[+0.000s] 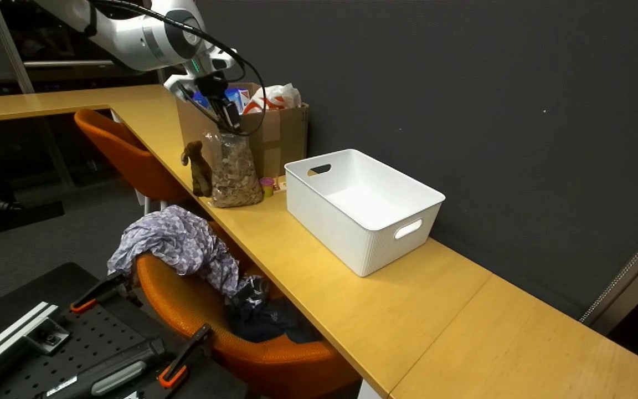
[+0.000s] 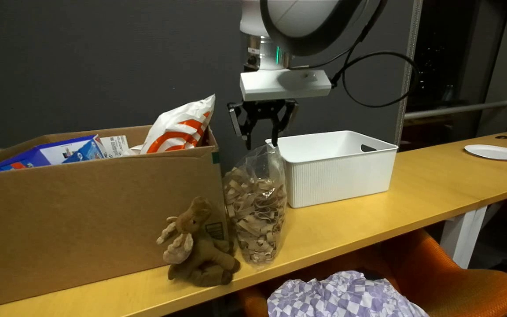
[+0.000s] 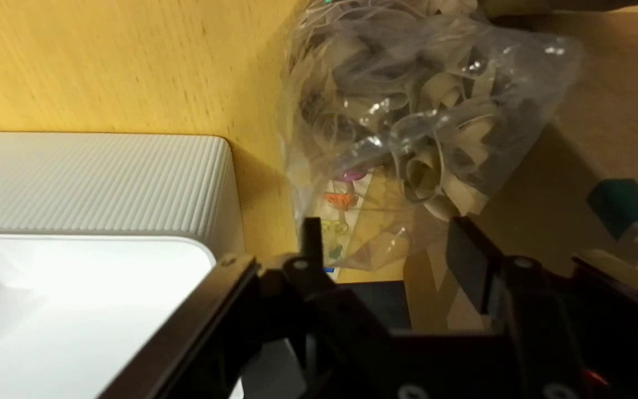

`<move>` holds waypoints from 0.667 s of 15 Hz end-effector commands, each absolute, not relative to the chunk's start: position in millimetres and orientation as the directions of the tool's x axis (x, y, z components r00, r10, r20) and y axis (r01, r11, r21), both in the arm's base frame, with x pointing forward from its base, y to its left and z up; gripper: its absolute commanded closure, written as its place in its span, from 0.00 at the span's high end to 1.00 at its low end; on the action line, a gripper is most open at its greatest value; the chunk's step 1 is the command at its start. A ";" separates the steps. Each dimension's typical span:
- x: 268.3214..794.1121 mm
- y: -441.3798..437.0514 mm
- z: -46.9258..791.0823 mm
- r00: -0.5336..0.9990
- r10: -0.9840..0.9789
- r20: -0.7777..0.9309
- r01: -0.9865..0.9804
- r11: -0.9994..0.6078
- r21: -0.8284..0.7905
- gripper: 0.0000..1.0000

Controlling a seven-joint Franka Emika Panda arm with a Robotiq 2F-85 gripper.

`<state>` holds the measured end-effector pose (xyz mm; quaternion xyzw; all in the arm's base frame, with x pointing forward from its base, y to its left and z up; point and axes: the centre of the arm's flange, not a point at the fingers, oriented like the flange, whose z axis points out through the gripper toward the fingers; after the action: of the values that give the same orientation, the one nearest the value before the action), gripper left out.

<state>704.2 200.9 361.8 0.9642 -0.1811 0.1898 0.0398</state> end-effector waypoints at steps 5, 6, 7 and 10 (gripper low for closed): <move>633.7 160.1 414.9 0.788 -0.451 0.419 -0.507 -0.861 0.026 1.00; 620.5 151.4 417.5 0.775 -0.473 0.420 -0.530 -0.847 0.024 1.00; 609.5 143.0 417.2 0.764 -0.490 0.419 -0.550 -0.835 0.026 1.00; 587.8 111.0 407.1 0.740 -0.540 0.401 -0.600 -0.799 0.031 1.00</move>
<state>630.6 143.4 409.6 0.9364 -0.2801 0.1982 0.0736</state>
